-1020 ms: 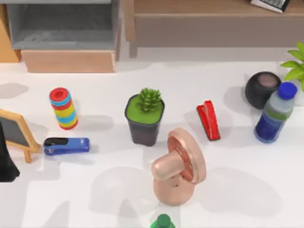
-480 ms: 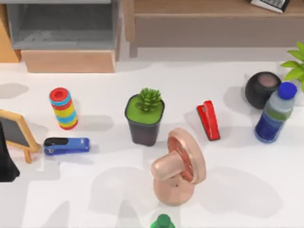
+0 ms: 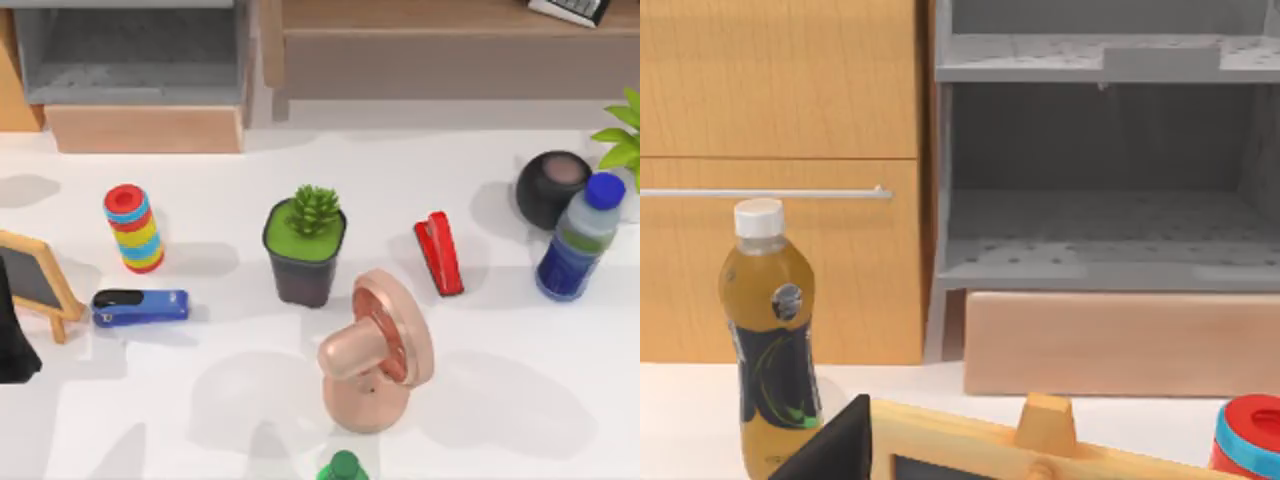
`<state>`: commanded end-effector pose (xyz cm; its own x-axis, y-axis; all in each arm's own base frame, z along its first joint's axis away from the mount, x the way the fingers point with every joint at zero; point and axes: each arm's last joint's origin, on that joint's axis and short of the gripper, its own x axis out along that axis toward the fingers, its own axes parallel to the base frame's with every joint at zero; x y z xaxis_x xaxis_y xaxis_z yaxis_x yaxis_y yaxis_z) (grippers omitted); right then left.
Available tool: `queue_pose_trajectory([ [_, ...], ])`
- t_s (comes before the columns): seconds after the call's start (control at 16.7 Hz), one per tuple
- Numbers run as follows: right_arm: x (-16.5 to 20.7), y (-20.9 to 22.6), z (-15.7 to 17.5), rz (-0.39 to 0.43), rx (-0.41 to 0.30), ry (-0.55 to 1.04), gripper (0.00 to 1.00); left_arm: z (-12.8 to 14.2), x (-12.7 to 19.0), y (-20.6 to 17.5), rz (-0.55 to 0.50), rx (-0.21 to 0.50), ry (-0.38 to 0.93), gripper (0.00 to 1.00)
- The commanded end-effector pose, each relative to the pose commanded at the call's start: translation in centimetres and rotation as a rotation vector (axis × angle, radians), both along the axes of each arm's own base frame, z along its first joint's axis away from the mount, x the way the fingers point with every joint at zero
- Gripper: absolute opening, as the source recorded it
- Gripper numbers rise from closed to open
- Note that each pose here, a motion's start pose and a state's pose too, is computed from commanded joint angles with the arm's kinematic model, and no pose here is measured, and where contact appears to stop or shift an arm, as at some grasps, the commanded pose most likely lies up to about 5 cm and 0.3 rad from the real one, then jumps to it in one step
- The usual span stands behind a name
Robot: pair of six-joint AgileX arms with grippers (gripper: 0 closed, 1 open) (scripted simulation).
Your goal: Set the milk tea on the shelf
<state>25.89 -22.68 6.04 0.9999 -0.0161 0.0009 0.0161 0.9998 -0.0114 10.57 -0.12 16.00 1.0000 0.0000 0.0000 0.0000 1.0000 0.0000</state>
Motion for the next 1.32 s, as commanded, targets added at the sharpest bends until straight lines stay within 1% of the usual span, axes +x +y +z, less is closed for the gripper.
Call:
queue_pose_trajectory([
  [0.24, 3.7, 0.1, 0.0, 0.000, 0.000, 0.000, 1.00, 0.0, 0.0, 0.0, 0.000, 0.000, 0.000, 1.00],
  [0.48, 3.9, 0.2, 0.0, 0.000, 0.000, 0.000, 1.00, 0.0, 0.0, 0.0, 0.000, 0.000, 0.000, 1.00],
  [1.26, 3.9, 0.2, 0.0, 0.000, 0.000, 0.000, 0.02, 0.0, 0.0, 0.0, 0.000, 0.000, 0.000, 1.00],
  [1.32, 3.9, 0.2, 0.0, 0.000, 0.000, 0.000, 0.00, 0.0, 0.0, 0.0, 0.000, 0.000, 0.000, 1.00],
])
